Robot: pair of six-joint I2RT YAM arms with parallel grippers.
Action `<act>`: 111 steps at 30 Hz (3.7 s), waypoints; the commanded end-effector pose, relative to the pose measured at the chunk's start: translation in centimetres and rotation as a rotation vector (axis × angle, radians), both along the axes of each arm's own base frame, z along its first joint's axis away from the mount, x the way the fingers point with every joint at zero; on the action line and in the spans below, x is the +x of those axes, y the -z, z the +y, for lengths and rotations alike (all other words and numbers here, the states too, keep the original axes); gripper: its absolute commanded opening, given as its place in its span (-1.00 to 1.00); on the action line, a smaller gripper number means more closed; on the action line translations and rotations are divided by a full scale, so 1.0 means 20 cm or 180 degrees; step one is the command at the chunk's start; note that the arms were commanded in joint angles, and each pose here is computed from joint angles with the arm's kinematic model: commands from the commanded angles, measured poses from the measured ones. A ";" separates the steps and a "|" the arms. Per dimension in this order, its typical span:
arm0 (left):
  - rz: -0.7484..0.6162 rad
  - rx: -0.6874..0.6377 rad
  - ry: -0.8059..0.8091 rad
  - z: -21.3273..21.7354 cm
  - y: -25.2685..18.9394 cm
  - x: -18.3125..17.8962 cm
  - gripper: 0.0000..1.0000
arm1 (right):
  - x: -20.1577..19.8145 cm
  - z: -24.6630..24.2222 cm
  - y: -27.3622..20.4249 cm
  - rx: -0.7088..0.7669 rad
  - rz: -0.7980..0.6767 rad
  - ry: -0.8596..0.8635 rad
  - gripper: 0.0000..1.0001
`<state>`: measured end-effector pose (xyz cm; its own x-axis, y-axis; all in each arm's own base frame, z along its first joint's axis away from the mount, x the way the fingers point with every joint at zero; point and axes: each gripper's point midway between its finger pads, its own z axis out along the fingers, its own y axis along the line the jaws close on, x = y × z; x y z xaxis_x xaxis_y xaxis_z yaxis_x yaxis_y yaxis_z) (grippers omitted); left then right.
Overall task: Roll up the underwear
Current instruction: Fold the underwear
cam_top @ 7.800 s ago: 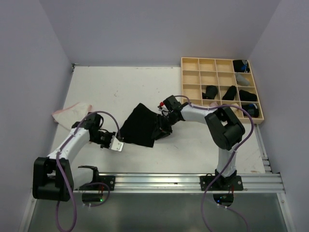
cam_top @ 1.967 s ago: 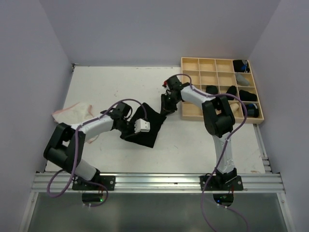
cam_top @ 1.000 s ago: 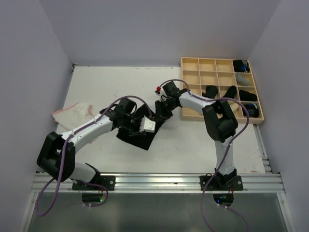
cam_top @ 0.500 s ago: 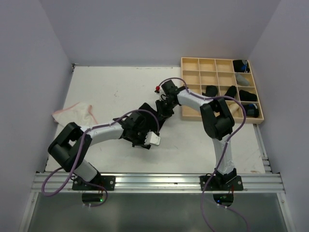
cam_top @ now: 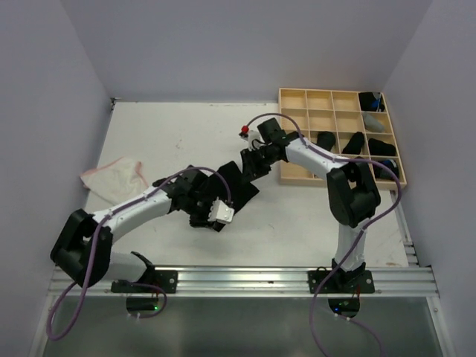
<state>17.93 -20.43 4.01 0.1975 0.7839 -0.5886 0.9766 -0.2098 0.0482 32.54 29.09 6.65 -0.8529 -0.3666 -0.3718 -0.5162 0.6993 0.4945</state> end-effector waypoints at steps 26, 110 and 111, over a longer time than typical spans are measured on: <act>0.1122 -0.0388 -0.2634 0.23 0.05 0.92 -0.53 | -0.26 0.33 0.05 0.0711 -0.0038 0.0212 -0.60; 0.2622 -0.1207 -0.3415 -0.02 0.26 1.12 -0.33 | -0.48 0.12 0.41 0.0669 0.1031 -0.0886 -0.67; 0.2507 -0.1195 -0.3377 -0.02 0.26 1.15 -0.33 | -0.48 0.12 0.43 0.0656 0.1048 -0.0860 -0.69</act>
<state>39.11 -22.52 2.37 -0.8772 0.0990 -0.4699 0.4639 0.4271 -0.7761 22.72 33.07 1.02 -0.8186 -0.5318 -0.2169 -0.4519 0.3633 0.8147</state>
